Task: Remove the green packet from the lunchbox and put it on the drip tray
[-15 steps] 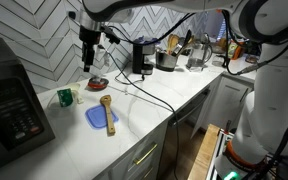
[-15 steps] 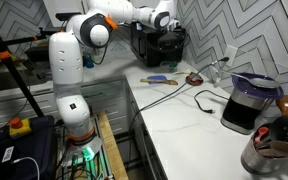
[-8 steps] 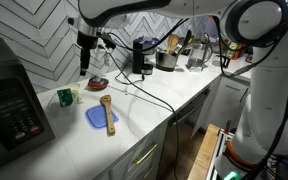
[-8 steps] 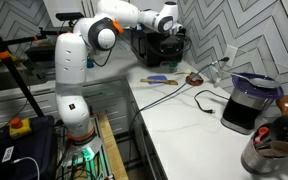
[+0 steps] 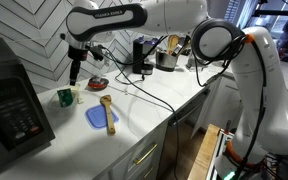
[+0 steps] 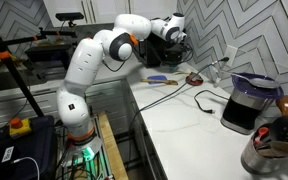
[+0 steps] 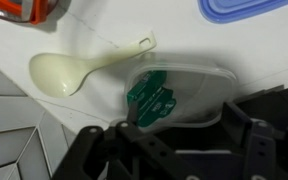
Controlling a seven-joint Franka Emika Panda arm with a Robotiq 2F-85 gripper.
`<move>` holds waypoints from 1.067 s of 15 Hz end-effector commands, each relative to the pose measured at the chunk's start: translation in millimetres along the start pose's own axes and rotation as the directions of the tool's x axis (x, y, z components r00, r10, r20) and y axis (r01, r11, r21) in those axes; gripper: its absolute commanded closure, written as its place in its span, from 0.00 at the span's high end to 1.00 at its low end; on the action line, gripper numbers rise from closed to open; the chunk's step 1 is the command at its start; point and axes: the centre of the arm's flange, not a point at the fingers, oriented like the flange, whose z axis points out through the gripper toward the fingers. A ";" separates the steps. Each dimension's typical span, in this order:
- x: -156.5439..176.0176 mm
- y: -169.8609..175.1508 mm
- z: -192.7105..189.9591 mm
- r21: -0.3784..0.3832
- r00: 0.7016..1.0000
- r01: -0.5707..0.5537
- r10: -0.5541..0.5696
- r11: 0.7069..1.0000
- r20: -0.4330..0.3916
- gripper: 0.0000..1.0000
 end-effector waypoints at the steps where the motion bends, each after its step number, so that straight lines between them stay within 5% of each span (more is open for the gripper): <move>1: 27.2 21.7 16.1 0.038 0.998 -0.056 0.055 0.998 0.023 0.62; 16: 31.3 73.9 62.1 0.112 0.991 -0.129 0.123 0.985 0.053 0.51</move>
